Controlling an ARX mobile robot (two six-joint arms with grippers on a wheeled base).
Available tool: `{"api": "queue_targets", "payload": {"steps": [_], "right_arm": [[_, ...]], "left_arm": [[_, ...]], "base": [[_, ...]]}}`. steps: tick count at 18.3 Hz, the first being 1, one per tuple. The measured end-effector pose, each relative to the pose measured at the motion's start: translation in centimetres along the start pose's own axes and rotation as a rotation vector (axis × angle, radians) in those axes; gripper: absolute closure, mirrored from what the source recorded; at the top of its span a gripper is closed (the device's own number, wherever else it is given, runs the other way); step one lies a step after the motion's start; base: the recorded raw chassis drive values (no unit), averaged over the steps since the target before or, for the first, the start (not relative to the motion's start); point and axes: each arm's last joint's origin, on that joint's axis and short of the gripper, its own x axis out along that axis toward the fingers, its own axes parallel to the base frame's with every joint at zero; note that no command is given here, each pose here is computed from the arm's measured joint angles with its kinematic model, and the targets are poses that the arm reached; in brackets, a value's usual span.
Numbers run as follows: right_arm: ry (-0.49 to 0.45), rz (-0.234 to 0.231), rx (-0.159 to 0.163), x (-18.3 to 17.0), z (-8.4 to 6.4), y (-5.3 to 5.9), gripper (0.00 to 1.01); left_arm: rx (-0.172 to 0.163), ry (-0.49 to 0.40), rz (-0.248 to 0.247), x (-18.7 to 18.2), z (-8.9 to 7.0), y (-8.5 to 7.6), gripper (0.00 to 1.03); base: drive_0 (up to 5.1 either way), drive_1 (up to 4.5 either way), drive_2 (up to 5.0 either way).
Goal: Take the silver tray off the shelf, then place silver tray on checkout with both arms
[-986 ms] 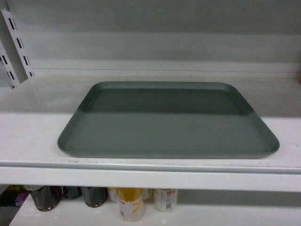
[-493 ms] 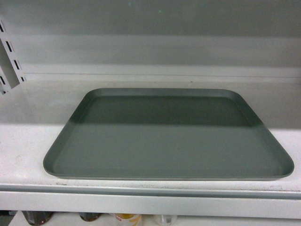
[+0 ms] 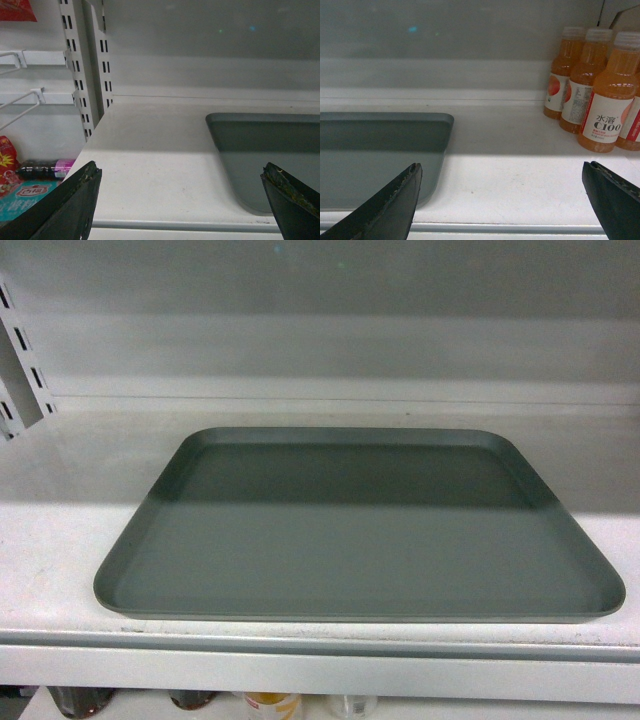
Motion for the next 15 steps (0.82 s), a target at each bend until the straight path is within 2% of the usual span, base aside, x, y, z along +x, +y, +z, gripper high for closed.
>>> {"api": "queue_targets", "payload": {"steps": [2, 3, 5, 6, 7, 8, 9, 11, 13, 15], "right_arm": [[0.0, 0.0, 0.0, 0.0, 0.0, 0.0, 0.03], [0.025, -0.009, 0.017, 0.0, -0.1, 0.0, 0.03], [0.098, -0.023, 0.096, 0.5, -0.4, 0.2, 0.03], [0.087, -0.01, 0.119, 0.8, 0.0, 0.2, 0.03], [0.057, -0.004, 0.129, 1.1, 0.8, 0.3, 0.03], [0.034, 0.01, 0.131, 1.7, 1.7, 0.3, 0.03], [0.025, 0.033, 0.131, 2.4, 2.2, 0.4, 0.03], [0.047, 0.068, 0.126, 4.0, 2.4, 0.6, 0.03], [0.075, 0.095, 0.103, 5.9, 2.3, 0.8, 0.03], [0.129, 0.114, 0.083, 8.9, 1.8, 1.0, 0.03]], "left_arm": [[0.0, 0.0, 0.0, 0.0, 0.0, 0.0, 0.05], [0.0, 0.0, 0.0, 0.0, 0.0, 0.0, 0.05], [-0.031, 0.208, 0.131, 0.2, -0.2, -0.2, 0.05], [-0.039, 0.236, 0.191, 0.7, 0.2, -0.1, 0.05], [-0.055, 0.226, 0.23, 1.0, 0.6, 0.1, 0.05], [-0.064, 0.199, 0.235, 1.4, 1.0, 0.2, 0.05], [-0.07, 0.18, 0.215, 2.0, 1.5, 0.1, 0.05], [-0.077, 0.182, 0.158, 3.6, 1.4, -0.1, 0.05], [-0.074, 0.198, 0.101, 5.5, 1.2, -0.6, 0.05], [-0.069, 0.2, -0.002, 8.6, 1.5, -1.7, 0.05]], "base": [[0.0, 0.0, 0.0], [0.0, 0.0, 0.0], [0.0, 0.0, 0.0], [0.0, 0.0, 0.0], [0.0, 0.0, 0.0], [0.0, 0.0, 0.0], [0.0, 0.0, 0.0], [0.0, 0.0, 0.0], [0.0, 0.0, 0.0], [0.0, 0.0, 0.0]]}}
